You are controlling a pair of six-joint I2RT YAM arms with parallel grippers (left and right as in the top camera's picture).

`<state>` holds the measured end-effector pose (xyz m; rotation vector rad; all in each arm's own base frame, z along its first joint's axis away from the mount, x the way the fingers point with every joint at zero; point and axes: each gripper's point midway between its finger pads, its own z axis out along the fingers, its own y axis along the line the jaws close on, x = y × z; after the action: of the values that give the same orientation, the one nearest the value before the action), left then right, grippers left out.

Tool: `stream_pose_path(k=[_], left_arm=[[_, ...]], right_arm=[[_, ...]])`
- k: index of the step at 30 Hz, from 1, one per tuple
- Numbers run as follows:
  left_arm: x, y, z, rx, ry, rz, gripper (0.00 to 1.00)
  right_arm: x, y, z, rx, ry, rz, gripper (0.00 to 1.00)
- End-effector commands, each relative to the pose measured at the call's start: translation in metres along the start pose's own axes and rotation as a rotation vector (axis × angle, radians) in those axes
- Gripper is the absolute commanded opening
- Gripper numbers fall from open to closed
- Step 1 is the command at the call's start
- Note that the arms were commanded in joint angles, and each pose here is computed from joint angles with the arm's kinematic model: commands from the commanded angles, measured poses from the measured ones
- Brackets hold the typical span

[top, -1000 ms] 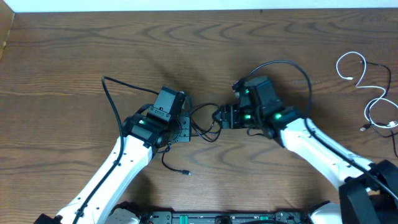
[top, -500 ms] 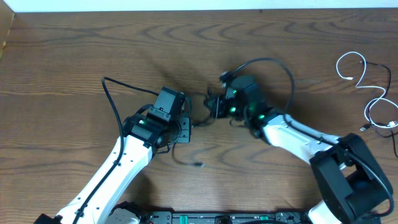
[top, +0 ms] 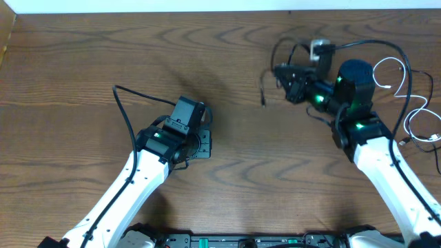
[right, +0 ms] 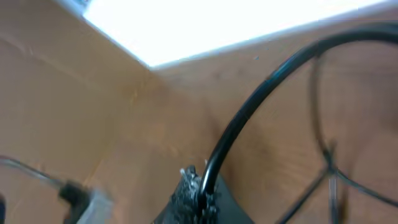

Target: Untangle cables

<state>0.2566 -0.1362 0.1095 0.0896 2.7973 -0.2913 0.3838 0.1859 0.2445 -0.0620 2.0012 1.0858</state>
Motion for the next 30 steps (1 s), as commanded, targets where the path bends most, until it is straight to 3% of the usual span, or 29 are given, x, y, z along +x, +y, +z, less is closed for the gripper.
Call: stream_pose_path(k=[1, 6, 19, 30], left_arm=[[-0.009, 0.0, -0.004, -0.005, -0.026, -0.007, 0.36], [-0.01, 0.0, -0.004, -0.003, -0.03, -0.006, 0.36], [-0.031, -0.024, -0.006, 0.116, -0.109, 0.005, 0.42], [-0.063, -0.048, -0.008, 0.224, -0.219, 0.022, 0.47]], right_arm=[[0.044, 0.006, 0.001, -0.027, 0.173, -0.066, 0.01], [0.093, 0.034, -0.004, -0.177, 0.361, -0.144, 0.01], [0.099, 0.049, -0.01, -0.266, 0.397, -0.117, 0.01], [0.095, 0.084, -0.022, -0.469, 0.409, -0.126, 0.01]])
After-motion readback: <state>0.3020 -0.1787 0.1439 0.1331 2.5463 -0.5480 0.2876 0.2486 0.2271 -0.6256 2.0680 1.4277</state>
